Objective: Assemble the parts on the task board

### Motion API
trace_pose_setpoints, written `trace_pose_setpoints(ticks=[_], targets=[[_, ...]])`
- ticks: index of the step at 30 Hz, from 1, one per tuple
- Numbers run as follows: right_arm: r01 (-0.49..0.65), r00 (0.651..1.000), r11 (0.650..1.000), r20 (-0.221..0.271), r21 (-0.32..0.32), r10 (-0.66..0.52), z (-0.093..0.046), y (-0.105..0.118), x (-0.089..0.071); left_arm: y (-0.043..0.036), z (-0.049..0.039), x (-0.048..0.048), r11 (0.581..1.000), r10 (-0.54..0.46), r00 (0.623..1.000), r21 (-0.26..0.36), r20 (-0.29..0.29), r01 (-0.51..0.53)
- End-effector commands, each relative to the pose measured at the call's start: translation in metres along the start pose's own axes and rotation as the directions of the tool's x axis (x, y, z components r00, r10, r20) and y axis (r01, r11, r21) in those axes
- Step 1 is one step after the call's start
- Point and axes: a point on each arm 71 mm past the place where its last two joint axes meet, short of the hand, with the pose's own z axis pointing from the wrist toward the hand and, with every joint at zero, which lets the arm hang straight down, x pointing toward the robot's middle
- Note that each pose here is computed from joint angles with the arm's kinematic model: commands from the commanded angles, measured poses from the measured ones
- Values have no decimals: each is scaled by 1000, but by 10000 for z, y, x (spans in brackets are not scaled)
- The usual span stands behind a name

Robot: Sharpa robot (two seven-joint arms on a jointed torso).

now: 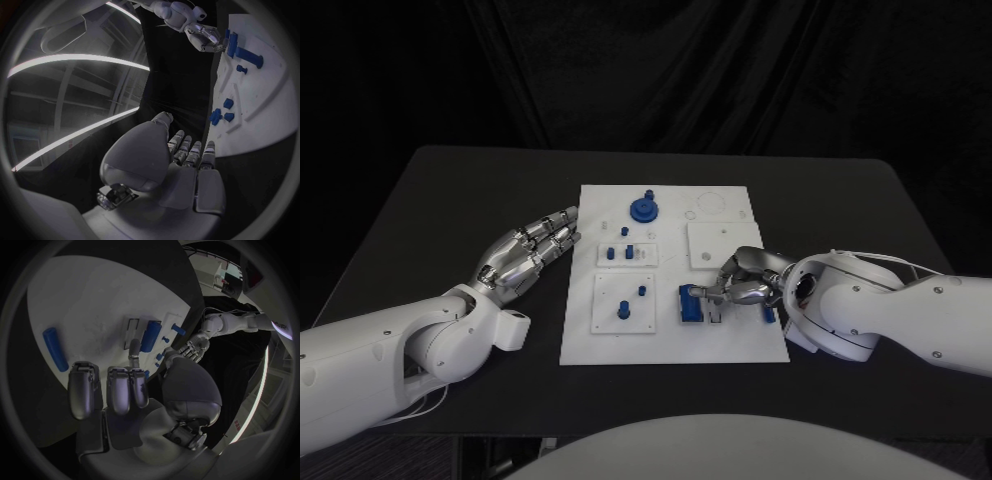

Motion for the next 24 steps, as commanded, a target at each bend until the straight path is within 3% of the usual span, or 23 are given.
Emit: trace_pose_setpoints(ticks=[1,5,11,24], targets=[[-15,996,1000,87,-25,17,-81,10,-172,-65,-11,17,995,-7,1000,97,-12,9],[-1,993,1000,117,2,1,-206,-33,-396,-64,-18,14,995,-6,1000,95,-8,6],[59,987,996,144,62,-67,-336,-177,-565,-60,-9,25,995,-5,1000,96,-8,6],[256,949,947,134,193,-284,-392,-542,-470,-59,-8,13,995,-4,1000,98,-6,4]])
